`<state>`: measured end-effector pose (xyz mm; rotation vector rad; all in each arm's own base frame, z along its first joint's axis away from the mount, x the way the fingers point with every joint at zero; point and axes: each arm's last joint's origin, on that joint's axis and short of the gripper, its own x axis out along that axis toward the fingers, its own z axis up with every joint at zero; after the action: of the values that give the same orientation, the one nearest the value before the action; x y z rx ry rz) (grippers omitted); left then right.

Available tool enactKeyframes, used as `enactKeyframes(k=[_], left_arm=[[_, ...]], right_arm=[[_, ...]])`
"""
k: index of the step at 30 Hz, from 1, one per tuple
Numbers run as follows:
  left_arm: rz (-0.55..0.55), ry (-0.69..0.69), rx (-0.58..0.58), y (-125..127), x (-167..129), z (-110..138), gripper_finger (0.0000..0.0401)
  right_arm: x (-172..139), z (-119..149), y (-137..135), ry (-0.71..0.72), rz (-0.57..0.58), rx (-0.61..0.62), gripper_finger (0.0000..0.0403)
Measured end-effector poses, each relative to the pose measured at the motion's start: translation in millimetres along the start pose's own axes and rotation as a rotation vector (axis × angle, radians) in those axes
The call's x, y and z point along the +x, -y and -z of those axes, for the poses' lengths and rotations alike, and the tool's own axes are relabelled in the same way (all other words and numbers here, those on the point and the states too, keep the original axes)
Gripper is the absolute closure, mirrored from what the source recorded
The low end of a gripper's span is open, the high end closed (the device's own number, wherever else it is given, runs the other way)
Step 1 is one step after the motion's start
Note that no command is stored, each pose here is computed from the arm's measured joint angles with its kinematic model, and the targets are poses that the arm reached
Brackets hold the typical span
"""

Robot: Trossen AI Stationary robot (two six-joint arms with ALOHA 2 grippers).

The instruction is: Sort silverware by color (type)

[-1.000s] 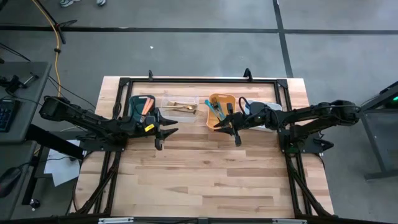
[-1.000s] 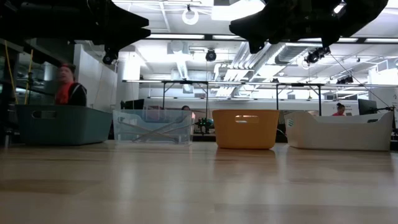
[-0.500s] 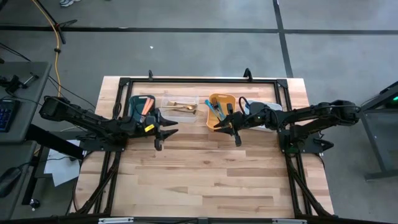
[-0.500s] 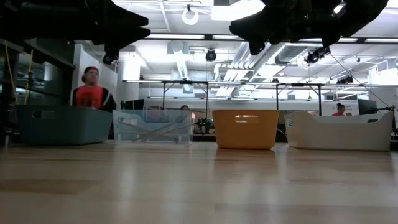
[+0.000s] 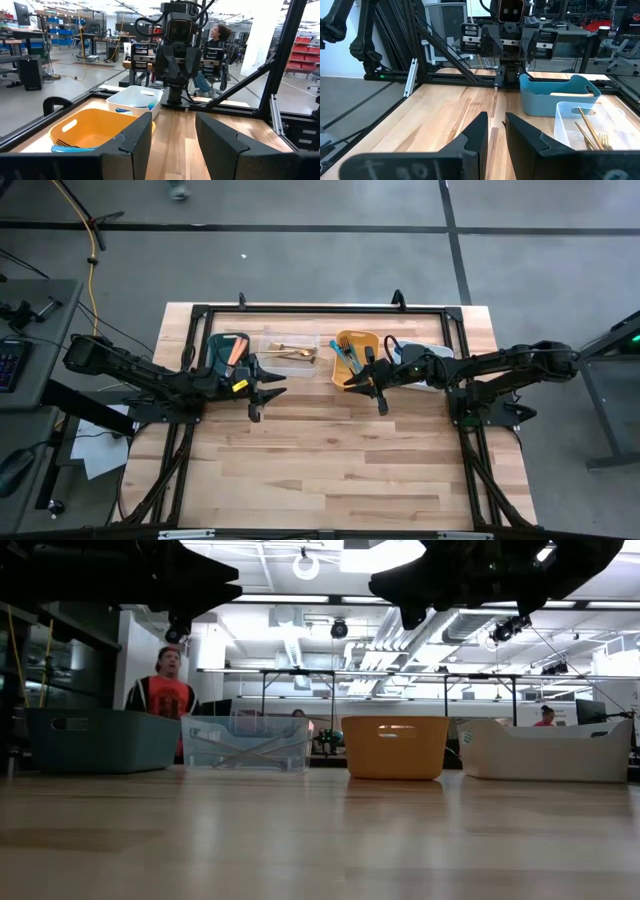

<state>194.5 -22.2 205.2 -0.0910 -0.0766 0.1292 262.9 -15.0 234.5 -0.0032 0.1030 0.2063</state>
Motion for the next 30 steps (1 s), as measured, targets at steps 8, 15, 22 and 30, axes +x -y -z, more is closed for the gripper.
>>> enactKeyframes(k=[8,15,22,30], left_arm=[[-0.003,0.001,0.001,-0.1,0.0,-0.1,0.0256],[-0.007,0.002,0.001,-0.2,0.0,-0.2,0.0256],[-0.009,0.002,0.024,-0.2,0.0,-0.2,0.0256],[-0.010,0.002,0.025,-0.3,0.0,-0.2,0.0256]], right_arm=[[0.0,0.0,0.0,0.000,0.000,-0.001,0.0341],[0.0,0.0,0.0,0.000,0.000,-0.002,0.0341],[0.0,0.0,0.0,0.000,0.000,-0.020,0.0341],[0.0,0.0,0.0,0.000,0.000,-0.019,0.0341]])
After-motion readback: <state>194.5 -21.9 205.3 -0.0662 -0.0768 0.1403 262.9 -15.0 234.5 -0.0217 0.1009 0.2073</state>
